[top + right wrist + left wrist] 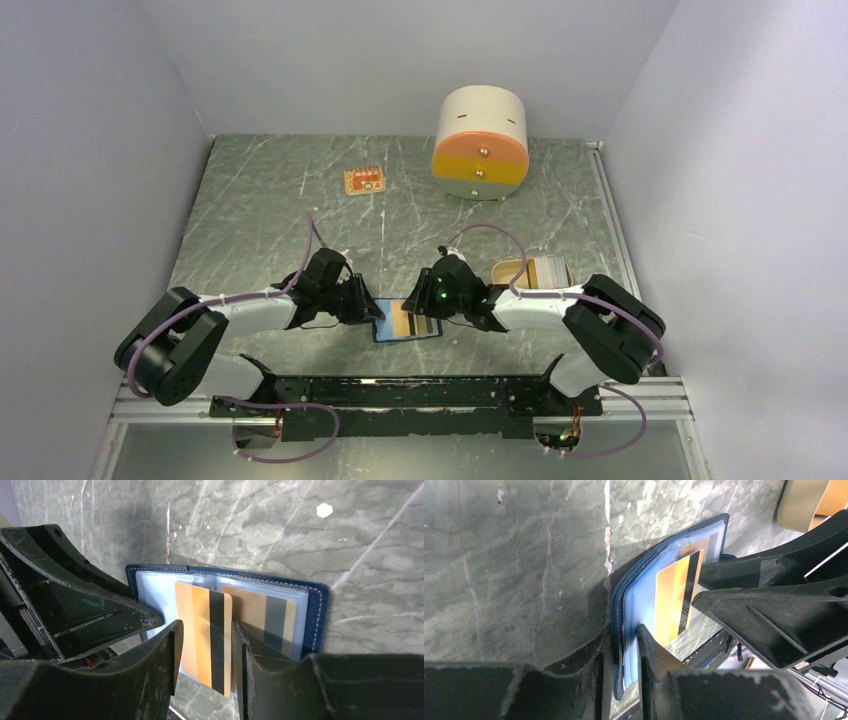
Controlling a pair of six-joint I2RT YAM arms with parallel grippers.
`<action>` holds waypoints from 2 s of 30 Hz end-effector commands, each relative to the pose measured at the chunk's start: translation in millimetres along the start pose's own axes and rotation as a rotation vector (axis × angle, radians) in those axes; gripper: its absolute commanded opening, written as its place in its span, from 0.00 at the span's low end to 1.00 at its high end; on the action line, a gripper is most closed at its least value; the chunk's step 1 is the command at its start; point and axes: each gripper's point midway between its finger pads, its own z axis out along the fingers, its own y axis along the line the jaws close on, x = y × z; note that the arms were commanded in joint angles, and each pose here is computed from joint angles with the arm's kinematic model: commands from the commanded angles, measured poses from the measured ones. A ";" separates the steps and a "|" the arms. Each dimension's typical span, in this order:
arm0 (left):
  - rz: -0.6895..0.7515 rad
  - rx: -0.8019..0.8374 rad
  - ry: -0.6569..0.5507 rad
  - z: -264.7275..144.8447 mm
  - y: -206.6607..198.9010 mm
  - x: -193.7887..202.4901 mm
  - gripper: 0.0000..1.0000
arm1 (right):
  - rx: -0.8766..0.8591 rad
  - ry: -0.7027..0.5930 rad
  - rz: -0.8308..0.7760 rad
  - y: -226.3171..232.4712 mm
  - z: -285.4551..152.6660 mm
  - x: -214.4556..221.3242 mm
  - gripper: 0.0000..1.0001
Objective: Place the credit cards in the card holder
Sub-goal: Insert the credit card into the card holder.
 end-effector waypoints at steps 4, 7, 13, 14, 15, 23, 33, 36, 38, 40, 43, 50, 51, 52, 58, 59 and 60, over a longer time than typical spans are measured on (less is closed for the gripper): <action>0.005 0.032 -0.001 1.0 -7.0 -3.2 0.27 | 0.019 0.098 0.020 -3.9 7.4 29.4 0.44; 0.004 0.042 0.001 0.9 -9.3 -3.6 0.28 | 0.000 0.102 0.026 0.3 9.5 30.8 0.43; 0.008 0.057 -0.008 -2.2 -15.8 -6.3 0.29 | -0.049 0.084 0.041 8.3 6.4 30.1 0.42; 0.008 0.064 -0.008 -3.0 -17.3 -6.5 0.30 | -0.061 0.082 0.047 9.5 5.8 30.3 0.42; 0.008 0.071 -0.008 -3.4 -19.1 -6.5 0.30 | -0.079 0.079 0.050 11.7 5.4 30.5 0.41; 0.008 0.102 0.004 -5.1 -26.2 -3.6 0.32 | -0.163 0.069 0.070 21.1 7.5 32.0 0.40; 0.016 0.115 0.008 -4.6 -30.8 -1.8 0.32 | -0.220 0.055 0.076 30.2 4.8 29.8 0.41; 0.017 0.109 0.014 -2.8 -30.5 -1.5 0.32 | -0.239 0.056 0.075 32.1 5.6 30.5 0.41; 0.019 0.103 0.014 -2.2 -30.3 -1.6 0.32 | -0.219 0.062 0.078 26.5 7.1 32.9 0.41; 0.021 0.098 0.011 -2.0 -30.1 -1.7 0.32 | -0.214 0.061 0.087 23.3 6.8 33.6 0.41; 0.021 0.096 0.010 -1.3 -30.0 -2.2 0.33 | -0.221 0.060 0.083 26.8 5.2 31.9 0.41; 0.027 0.097 0.025 3.3 -33.4 0.7 0.33 | -0.315 0.036 0.094 44.9 -2.6 24.6 0.41; 0.030 0.097 0.026 3.7 -34.2 0.8 0.33 | -0.317 0.041 0.100 43.9 -1.5 26.2 0.41; 0.031 0.096 0.024 3.8 -34.4 0.2 0.33 | -0.322 0.047 0.109 42.7 0.2 27.7 0.41; 0.036 0.102 0.023 3.7 -38.2 0.3 0.33 | -0.364 0.063 0.143 42.4 1.5 32.9 0.39; 0.036 0.107 0.022 3.3 -39.8 -0.5 0.33 | -0.368 0.059 0.143 42.4 1.2 32.2 0.39; 0.036 0.109 0.021 3.1 -41.0 -0.9 0.33 | -0.370 0.054 0.144 42.1 0.7 30.9 0.38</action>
